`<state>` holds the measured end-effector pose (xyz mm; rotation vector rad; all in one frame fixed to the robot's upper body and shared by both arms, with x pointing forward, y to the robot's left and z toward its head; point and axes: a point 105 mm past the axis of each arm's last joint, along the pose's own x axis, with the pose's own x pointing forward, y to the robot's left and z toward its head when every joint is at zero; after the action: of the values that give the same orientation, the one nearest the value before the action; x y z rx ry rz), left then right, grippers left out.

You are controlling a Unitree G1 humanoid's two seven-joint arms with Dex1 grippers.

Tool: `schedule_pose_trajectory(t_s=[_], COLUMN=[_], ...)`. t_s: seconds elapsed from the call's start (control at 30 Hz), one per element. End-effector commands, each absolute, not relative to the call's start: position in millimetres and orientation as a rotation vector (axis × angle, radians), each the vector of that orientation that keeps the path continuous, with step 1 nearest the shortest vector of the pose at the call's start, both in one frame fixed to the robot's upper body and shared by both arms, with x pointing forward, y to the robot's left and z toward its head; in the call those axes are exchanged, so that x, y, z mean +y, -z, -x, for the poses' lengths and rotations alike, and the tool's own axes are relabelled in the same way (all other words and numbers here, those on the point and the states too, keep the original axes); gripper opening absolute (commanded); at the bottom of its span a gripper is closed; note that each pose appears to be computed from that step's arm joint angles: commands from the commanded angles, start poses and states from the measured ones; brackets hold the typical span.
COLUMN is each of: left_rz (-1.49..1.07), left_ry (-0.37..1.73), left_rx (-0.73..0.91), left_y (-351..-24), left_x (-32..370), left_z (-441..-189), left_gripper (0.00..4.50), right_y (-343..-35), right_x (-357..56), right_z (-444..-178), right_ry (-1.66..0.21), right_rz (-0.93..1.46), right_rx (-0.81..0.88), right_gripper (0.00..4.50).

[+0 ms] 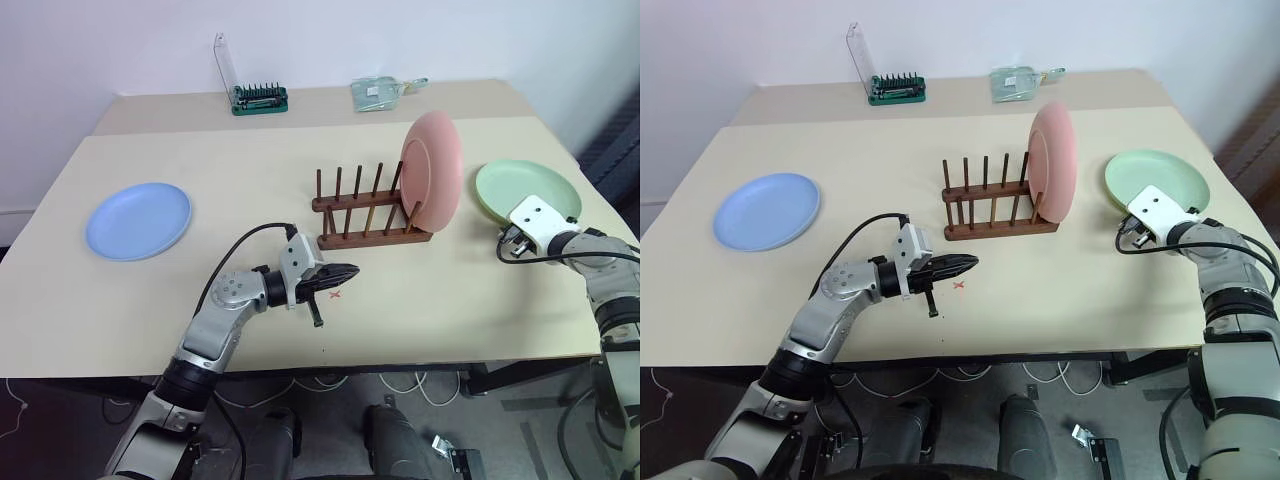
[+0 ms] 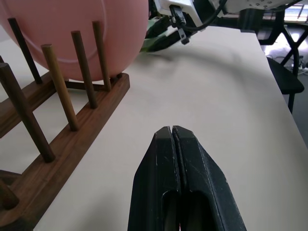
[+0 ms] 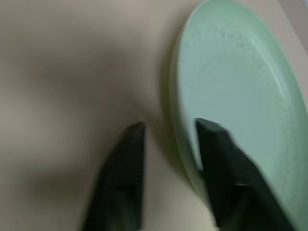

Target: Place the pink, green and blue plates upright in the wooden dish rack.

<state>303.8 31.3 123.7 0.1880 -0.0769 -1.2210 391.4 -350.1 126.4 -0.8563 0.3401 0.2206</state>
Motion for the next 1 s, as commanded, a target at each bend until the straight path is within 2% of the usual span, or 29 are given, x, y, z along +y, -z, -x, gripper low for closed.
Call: schedule_pose_trajectory(t_s=[0.03,0.13,0.23,0.33,0.43,0.5,0.57,0.7,0.77,0.9,1.0], left_rz=[-0.189,-0.188,-0.190,-0.187,-0.180,-0.178,-0.176,-0.173,-0.168,-0.167,-0.171], left_ry=[1.212,1.211,1.211,1.212,1.219,1.227,1.234,1.249,1.255,1.256,1.242], left_rx=[-0.117,-0.117,-0.121,-0.118,-0.110,-0.110,-0.112,-0.116,-0.113,-0.112,-0.117], left_y=[-133,-133,-133,-133,-131,-131,-131,-132,-132,-132,-133], left_x=[33,33,33,34,32,31,29,27,26,26,28], left_z=[-303,-303,-303,-302,-301,-300,-300,-300,-300,-301,-301], left_gripper=[0.00,0.00,0.00,0.00,0.00,0.00,0.00,0.00,0.00,0.00,0.00], right_y=[-137,-145,-170,-231,-303,-345,-371,-372,-367,-361,-331], right_x=[-355,-358,-357,-346,-316,-286,-253,-174,-153,-139,-120], right_z=[-394,-393,-392,-390,-375,-356,-334,-279,-266,-261,-272], right_ry=[-0.182,-0.151,-0.136,-0.064,-0.057,-0.151,-0.346,-0.925,-1.088,-1.181,-1.254], right_rz=[0.890,0.915,1.004,0.997,0.840,0.635,0.398,0.109,-0.023,-0.143,-0.232], right_rx=[0.307,0.269,0.168,-0.061,-0.338,-0.518,-0.613,-0.568,-0.502,-0.427,-0.257], right_gripper=[0.04,0.04,0.04,0.04,0.04,0.04,0.04,0.04,0.04,0.04,0.04])
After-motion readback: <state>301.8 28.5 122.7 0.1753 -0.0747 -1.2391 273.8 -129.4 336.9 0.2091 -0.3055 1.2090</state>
